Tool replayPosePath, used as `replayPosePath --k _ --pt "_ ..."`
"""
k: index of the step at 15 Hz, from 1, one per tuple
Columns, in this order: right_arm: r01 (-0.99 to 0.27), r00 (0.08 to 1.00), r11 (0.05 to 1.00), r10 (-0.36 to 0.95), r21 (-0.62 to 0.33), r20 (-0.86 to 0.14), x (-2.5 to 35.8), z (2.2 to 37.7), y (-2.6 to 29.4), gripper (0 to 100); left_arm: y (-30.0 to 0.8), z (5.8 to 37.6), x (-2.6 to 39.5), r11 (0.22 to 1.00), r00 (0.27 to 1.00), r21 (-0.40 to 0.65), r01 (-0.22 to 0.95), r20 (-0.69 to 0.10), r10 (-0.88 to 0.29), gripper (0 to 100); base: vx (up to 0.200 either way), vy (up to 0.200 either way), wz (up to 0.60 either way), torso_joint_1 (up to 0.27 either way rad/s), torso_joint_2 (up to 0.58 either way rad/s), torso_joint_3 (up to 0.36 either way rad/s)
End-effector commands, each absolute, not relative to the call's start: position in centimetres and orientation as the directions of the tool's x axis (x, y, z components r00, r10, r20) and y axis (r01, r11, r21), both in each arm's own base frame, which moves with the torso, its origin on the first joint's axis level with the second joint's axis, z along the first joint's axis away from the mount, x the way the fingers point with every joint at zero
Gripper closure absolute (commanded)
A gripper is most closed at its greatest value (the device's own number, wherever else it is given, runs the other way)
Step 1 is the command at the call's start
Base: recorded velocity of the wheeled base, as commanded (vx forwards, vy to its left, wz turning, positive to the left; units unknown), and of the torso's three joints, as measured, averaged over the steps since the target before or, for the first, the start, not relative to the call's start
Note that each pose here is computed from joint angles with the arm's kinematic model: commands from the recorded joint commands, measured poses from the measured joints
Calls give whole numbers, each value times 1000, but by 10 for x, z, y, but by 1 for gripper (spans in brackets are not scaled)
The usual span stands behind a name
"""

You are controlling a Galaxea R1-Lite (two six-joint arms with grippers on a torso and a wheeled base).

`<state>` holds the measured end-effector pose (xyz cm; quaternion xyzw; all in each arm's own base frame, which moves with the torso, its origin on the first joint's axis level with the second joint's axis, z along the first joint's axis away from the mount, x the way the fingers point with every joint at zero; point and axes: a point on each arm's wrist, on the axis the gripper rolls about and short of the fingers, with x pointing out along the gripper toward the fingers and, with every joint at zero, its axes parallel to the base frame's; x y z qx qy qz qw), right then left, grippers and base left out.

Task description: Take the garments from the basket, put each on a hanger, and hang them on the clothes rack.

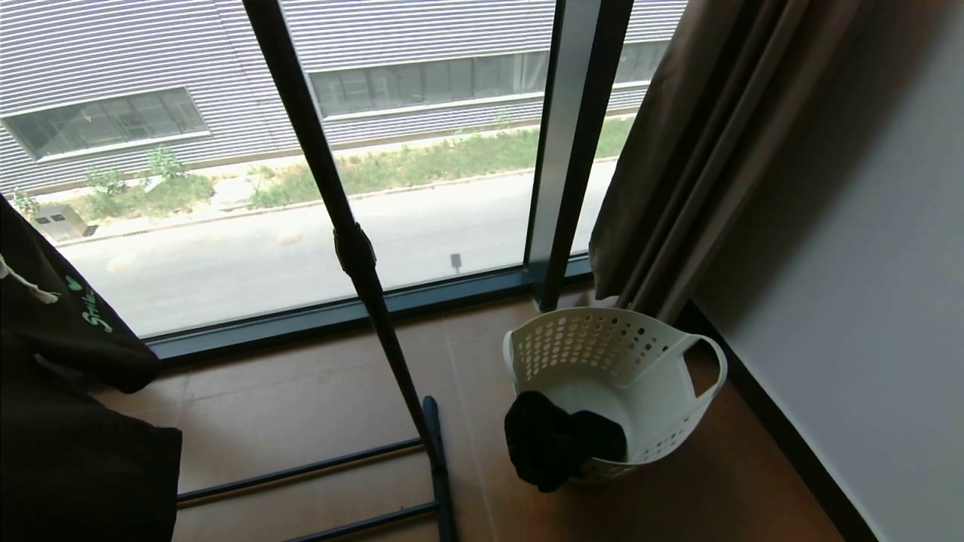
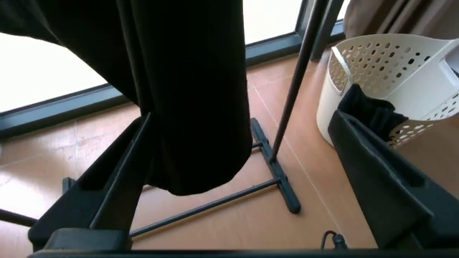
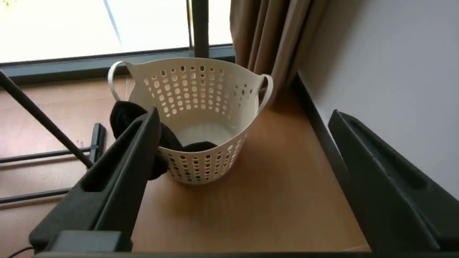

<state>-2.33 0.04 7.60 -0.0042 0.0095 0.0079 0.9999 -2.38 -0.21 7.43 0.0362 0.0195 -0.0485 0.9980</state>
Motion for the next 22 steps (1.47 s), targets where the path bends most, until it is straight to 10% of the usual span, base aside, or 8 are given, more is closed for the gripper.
replayPosePath --k 1,16,22 --pt "-17 1000 1000 17 -9 -20 -23 76 0 0 -2 74 -24 993 995 70 96 -43 -93 0 0 0 0 -17 276 46" --pt "-17 1000 1000 17 -13 -21 -23 76 0 0 -2 74 -23 992 994 74 103 -44 -100 0 0 0 0 -2 107 -101" --pt "-337 837 936 347 101 -423 56 148 22 0 -2 73 -23 993 995 74 96 -41 -93 0 0 0 0 1 4 -90"
